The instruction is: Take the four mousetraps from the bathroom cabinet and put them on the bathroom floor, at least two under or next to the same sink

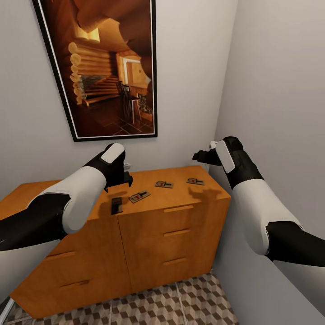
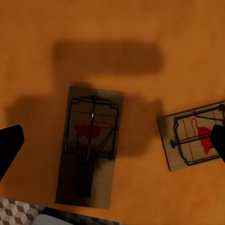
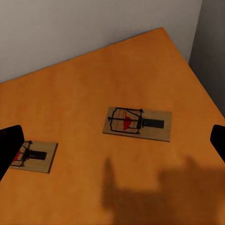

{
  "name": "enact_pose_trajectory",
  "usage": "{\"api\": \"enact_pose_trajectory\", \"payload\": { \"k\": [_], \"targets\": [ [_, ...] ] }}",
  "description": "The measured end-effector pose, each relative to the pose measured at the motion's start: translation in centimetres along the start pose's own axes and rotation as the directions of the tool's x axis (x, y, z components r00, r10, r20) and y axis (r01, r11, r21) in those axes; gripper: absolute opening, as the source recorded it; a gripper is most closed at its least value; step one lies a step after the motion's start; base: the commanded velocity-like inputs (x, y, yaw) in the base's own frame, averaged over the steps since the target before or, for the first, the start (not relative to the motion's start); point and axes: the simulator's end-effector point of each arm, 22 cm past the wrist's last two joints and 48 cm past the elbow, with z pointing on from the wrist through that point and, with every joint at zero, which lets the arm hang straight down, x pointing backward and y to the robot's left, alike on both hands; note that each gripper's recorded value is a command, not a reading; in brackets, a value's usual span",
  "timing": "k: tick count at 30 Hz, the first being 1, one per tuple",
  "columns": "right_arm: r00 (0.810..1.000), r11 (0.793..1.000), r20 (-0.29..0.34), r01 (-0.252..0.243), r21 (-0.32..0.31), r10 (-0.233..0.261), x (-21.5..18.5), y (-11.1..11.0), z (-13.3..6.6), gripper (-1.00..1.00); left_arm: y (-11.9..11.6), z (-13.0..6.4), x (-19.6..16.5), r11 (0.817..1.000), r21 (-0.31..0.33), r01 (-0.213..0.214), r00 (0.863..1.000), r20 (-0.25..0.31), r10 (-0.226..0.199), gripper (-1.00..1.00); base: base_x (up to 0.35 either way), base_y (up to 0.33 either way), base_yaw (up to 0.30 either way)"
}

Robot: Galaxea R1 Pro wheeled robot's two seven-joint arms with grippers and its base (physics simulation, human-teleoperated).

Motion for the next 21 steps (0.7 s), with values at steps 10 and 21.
{"api": "enact_pose_trajectory", "payload": {
  "k": [10, 21],
  "targets": [
    [1.0, 1.0, 0.0, 0.0, -0.002, 0.0, 0.0, 0.1, 0.0, 1.0, 0.4, 0.1, -0.2, 1.0, -0.004, 0.005, 1.0, 0.0, -0.005, 1.0, 0.0, 0.0, 0.0],
    [1.0, 1.0, 0.0, 0.001, -0.002, -0.001, 0.3, 0.1, 0.2, 1.0, 1.7, 0.7, -0.6, 1.0, -0.021, 0.02, 1.0, 0.003, -0.02, 1.0, 0.0, 0.0, 0.0]
  ]
}}
